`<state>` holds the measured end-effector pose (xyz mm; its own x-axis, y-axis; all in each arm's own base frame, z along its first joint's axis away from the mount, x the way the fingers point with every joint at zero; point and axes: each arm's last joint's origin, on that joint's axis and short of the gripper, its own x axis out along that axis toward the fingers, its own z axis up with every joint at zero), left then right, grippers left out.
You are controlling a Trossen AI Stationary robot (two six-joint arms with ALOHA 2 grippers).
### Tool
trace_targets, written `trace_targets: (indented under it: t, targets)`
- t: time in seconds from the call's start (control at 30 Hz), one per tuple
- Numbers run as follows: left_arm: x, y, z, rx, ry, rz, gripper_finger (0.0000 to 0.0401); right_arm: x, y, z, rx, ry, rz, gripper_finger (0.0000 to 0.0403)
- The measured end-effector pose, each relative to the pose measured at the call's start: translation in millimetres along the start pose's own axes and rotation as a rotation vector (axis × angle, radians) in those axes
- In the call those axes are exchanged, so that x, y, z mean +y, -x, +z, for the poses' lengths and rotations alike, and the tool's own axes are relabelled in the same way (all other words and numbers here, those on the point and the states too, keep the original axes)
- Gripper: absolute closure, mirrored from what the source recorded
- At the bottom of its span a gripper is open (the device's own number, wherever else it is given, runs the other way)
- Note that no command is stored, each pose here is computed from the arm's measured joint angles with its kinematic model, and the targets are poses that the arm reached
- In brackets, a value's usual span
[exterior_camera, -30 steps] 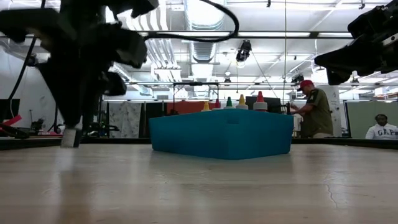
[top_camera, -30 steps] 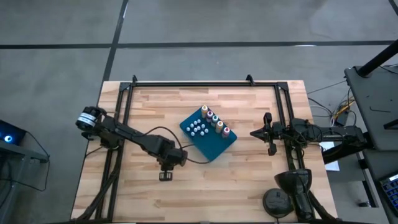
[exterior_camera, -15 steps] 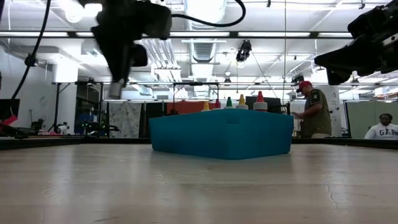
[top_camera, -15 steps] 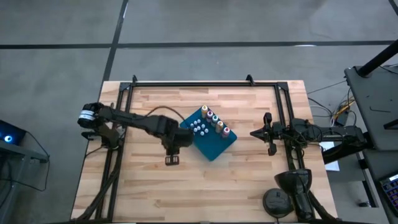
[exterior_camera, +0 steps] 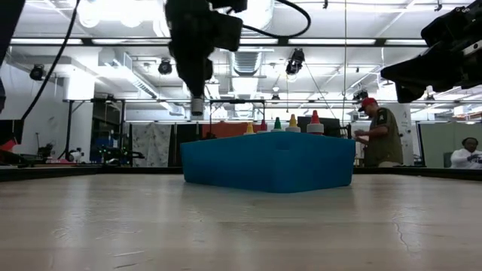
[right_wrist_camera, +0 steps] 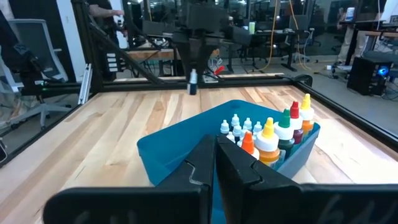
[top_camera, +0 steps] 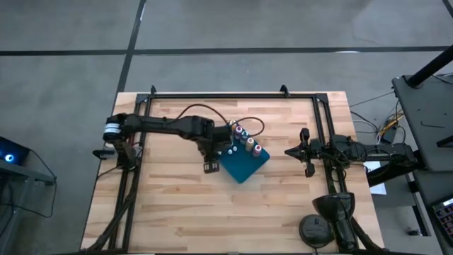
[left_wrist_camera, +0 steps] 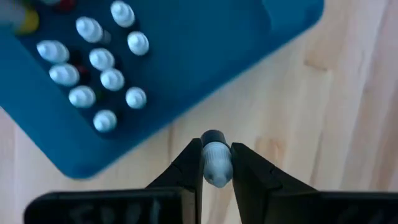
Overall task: Pick & Place food coloring
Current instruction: Put the black food coloring bottle into the blue bin
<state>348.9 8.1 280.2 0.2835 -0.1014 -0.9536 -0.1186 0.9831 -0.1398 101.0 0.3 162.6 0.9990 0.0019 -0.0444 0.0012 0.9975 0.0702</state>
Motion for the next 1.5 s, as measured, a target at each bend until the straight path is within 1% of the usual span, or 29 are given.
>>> trace_targets:
  t: [0.23, 0.5, 0.63, 0.8, 1.17, 1.5]
  targets:
    - [12.9, -18.9, 22.6, 0.004, -0.018, 0.011, 0.0362, 0.0, 0.0, 0.0, 0.000, 0.002, 0.000, 0.0394]
    - [19.4, -38.1, 37.7, 0.010, -0.029, 0.015, 0.0362, 0.0, 0.0, 0.0, 0.000, 0.002, 0.000, 0.0394]
    - [21.1, -44.3, 40.9, -0.002, -0.037, 0.028, 0.0362, 0.0, 0.0, -0.1, 0.000, 0.001, 0.000, 0.0394]
    - [23.5, -52.8, 42.1, 0.011, -0.049, 0.074, 0.0362, 0.0, 0.0, 0.0, 0.000, 0.002, 0.000, 0.0394]
    - [25.4, -64.6, 44.1, 0.025, -0.045, 0.078, 0.0362, 0.0, 0.0, -0.1, 0.000, 0.001, 0.000, 0.0394]
    - [26.9, -69.1, 45.3, 0.022, -0.048, 0.124, 0.0362, 0.0, 0.0, 0.1, 0.000, 0.000, 0.000, 0.0394]
